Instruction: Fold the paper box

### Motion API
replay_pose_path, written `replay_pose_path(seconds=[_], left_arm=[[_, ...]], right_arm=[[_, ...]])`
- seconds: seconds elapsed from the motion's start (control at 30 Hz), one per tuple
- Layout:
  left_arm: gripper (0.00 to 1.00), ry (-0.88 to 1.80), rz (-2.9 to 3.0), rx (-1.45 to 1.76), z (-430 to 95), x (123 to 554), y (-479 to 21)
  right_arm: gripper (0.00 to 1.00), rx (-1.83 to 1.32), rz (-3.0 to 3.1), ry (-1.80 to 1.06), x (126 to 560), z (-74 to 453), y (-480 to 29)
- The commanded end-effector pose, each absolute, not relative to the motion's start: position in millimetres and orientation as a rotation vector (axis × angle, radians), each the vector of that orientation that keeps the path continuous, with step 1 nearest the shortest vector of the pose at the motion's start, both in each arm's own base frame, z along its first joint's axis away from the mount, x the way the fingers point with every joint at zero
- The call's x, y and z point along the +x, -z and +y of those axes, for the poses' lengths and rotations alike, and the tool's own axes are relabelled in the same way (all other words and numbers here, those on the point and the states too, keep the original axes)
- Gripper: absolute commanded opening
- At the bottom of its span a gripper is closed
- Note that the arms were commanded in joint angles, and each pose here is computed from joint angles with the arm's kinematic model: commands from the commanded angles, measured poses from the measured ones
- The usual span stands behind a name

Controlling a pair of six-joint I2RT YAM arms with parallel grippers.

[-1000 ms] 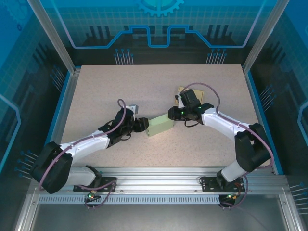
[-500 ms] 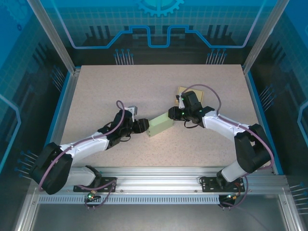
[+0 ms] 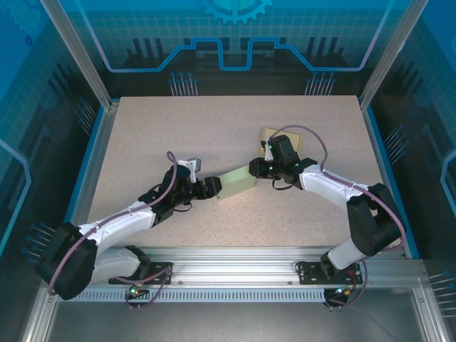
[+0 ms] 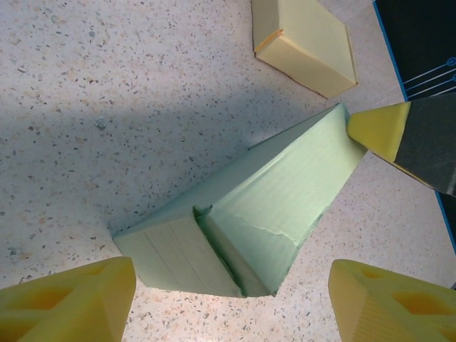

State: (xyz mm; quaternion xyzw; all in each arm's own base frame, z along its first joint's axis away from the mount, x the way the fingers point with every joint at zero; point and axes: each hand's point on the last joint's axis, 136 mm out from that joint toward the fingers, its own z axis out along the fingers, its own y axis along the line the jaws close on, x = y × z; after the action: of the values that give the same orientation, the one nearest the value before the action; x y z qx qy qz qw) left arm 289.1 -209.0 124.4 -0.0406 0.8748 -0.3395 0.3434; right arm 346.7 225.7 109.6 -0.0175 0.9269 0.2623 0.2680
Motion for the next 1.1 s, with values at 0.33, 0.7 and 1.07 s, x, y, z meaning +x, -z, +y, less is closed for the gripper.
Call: replay_pose_path(seconds=[0.33,0.7,1.07], left_arm=[[0.61,0.876,2.335,-0.166,-202.8,289.1,-97.6],[0.33,0.891,2.352,-0.238,-190.9,283.2,-75.0],[0.17,0.971,2.363,-0.334,-189.0,277.3,-48.8]], right_arm=[[0.27,-0.012,2.718,-0.538,319.4,205.3,-56.7],[0.26,-0.009,2.739,-0.515,319.1,203.6,-49.7],[0.24,0.007,2.753,-0.515,312.7,201.6,-43.5]])
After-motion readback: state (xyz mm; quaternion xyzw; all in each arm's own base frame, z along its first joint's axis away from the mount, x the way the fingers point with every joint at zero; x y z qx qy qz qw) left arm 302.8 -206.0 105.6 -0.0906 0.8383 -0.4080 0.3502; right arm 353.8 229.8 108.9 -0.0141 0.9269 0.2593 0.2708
